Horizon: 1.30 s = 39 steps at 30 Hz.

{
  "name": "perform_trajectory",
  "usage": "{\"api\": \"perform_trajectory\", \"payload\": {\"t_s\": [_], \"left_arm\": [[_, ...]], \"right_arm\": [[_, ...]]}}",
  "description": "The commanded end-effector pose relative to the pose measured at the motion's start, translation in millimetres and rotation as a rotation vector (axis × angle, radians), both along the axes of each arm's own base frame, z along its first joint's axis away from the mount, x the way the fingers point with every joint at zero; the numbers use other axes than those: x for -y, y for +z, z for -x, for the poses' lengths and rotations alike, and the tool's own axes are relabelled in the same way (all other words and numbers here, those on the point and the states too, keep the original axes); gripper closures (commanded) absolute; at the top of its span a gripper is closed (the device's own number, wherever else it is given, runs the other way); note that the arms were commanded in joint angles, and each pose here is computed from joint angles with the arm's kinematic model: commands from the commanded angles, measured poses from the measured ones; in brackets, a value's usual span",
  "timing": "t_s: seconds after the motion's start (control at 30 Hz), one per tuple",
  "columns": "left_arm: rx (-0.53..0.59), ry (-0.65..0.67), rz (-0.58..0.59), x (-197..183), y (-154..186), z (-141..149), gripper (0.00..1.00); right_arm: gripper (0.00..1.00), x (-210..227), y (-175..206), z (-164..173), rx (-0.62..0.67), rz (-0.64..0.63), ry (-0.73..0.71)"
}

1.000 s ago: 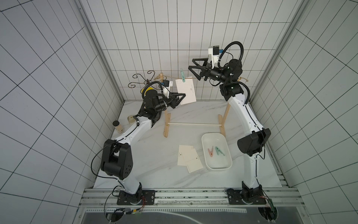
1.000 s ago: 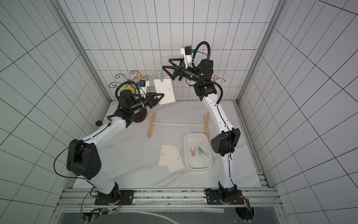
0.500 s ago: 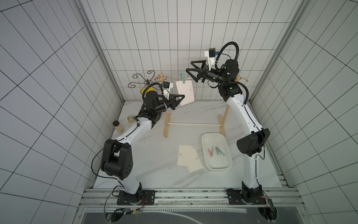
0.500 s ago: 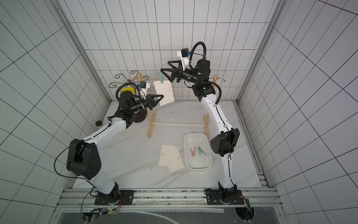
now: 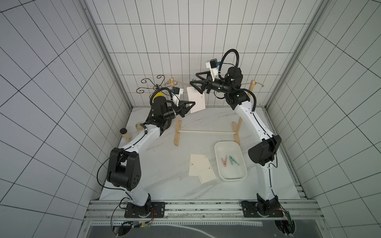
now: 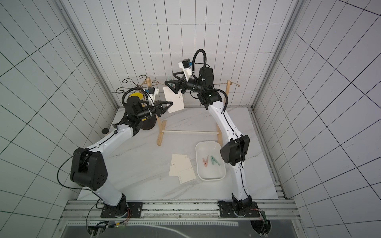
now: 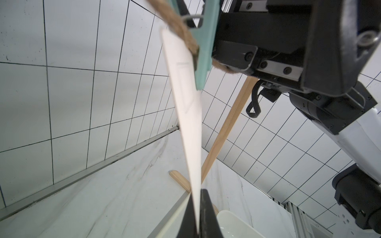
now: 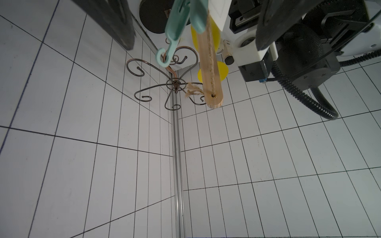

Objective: Remove the postcards from the strings
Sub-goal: Remove the clamp from the clothesline.

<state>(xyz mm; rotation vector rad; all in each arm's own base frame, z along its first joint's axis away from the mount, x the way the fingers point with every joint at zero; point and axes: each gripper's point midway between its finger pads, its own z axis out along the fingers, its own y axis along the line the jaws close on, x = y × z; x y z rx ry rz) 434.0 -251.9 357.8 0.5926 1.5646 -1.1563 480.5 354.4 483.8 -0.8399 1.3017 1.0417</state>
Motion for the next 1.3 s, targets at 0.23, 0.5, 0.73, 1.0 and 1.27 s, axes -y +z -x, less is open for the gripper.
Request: {"api": "perform_trajectory", "payload": {"t_s": [0.23,0.5,0.73,1.0,1.27], "left_arm": [[0.025,-0.024,-0.030,-3.9,5.3,2.6,1.00],[0.031,-0.032,-0.039,-7.1,7.6,2.3,1.00],[0.029,-0.046,-0.043,-9.5,8.6,1.6,1.00],[0.011,-0.072,-0.048,-10.2,5.8,0.5,1.00],[-0.004,-0.092,-0.051,-10.5,2.1,0.6,1.00]], "right_arm": [[0.07,-9.1,4.6,11.7,0.079,0.044,0.022],[0.07,-13.9,-3.8,17.6,0.079,0.067,0.067],[0.13,-16.7,-6.8,25.0,0.085,0.082,0.106],[0.23,-17.7,-7.3,31.1,0.093,0.087,0.140],[0.30,-17.6,-4.5,37.7,0.105,0.086,0.169]]}}
